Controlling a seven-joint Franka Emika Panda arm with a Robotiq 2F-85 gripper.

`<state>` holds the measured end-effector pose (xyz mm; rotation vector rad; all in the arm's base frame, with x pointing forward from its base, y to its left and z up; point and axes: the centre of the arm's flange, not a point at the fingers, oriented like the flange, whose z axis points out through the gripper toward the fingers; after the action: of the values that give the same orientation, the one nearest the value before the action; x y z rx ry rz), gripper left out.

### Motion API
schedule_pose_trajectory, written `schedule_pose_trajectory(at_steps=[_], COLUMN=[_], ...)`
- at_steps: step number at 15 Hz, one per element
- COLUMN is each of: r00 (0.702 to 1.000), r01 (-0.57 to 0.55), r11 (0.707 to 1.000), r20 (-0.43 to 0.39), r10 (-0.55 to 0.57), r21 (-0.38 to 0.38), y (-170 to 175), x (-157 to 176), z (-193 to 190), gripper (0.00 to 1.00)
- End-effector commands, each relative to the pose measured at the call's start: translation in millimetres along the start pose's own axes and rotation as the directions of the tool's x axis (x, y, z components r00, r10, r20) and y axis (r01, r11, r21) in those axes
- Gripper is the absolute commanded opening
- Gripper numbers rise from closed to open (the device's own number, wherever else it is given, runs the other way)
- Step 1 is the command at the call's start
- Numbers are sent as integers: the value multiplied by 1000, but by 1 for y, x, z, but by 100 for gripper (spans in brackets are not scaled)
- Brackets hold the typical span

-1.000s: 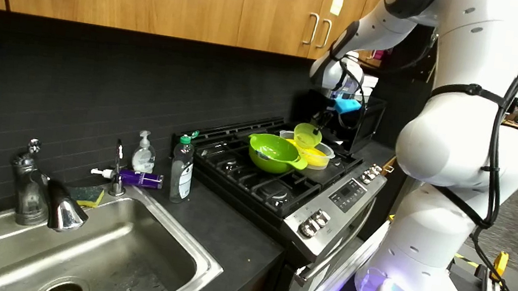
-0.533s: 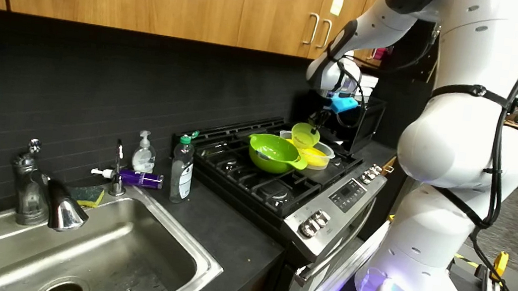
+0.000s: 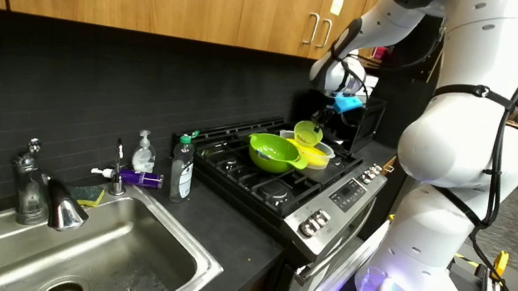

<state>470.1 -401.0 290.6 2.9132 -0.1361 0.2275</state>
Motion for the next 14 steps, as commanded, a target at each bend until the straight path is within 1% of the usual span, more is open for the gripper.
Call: schedule_pose_trajectory(at_steps=[1, 6, 9, 12, 14], r00=[999, 996, 997, 997, 997], r01=[-41, -61, -50, -39, -29], r11=[997, 981, 968, 957, 953], r20=[-35, -71, -74, -77, -77], r10=[39, 48, 33, 17, 6], r21=[-69, -186, -246, -288, -302], y=[-10, -27, -42, -53, -59], x=[-22, -28, -25, -22, -20], z=[-33, -63, -76, -84, -88], gripper=[1, 1, 1, 1, 1])
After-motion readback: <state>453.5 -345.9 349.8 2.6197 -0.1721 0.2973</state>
